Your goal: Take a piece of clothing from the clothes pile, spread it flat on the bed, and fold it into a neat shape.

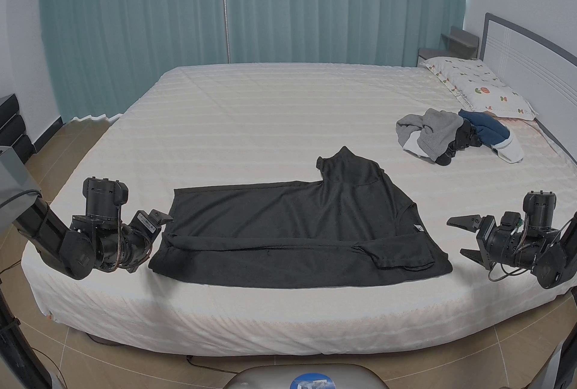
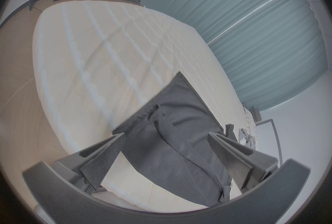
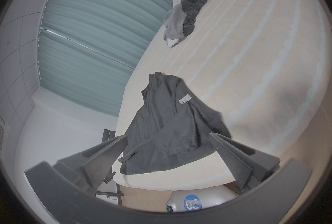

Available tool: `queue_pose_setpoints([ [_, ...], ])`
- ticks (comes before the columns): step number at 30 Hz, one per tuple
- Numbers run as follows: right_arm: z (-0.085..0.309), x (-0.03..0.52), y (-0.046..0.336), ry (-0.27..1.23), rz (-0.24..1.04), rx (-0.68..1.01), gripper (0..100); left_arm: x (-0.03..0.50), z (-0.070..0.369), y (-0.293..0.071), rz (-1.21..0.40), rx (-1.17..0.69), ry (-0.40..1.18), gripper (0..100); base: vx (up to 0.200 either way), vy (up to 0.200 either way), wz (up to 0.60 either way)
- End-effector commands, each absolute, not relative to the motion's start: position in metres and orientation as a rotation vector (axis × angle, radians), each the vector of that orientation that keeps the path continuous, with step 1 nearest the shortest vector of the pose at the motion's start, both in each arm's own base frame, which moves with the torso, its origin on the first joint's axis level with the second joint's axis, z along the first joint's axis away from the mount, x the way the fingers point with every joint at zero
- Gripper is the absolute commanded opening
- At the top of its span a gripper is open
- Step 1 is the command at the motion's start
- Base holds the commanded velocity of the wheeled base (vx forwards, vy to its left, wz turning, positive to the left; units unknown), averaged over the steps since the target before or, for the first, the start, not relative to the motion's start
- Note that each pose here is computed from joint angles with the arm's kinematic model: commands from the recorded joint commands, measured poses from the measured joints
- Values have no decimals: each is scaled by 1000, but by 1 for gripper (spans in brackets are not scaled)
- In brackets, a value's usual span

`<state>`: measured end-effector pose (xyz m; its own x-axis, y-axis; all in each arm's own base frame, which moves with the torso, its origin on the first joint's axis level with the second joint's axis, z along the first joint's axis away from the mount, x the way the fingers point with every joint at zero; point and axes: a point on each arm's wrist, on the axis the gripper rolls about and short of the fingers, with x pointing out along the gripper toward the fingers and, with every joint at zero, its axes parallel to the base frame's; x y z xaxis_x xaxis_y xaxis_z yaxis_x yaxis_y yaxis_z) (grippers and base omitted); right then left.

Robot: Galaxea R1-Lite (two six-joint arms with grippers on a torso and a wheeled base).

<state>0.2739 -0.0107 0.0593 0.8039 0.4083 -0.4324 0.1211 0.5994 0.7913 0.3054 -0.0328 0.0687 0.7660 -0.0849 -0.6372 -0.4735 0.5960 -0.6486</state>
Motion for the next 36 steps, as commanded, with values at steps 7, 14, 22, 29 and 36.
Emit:
queue_pose_setpoints([
  [7,54,273,-9,661,181,932,100,303,69,-39,240,-936,689,100,0,0,0],
  [14,54,273,-7,665,187,929,100,301,73,-39,231,-945,679,100,143,0,0],
  [22,53,272,-6,669,186,929,100,302,70,-40,198,-945,712,100,25,0,0],
  [29,50,272,-4,685,187,927,100,302,59,-43,165,-959,785,100,0,0,0],
  [36,49,272,-4,688,186,927,100,318,38,-48,133,-949,859,100,0,0,0],
])
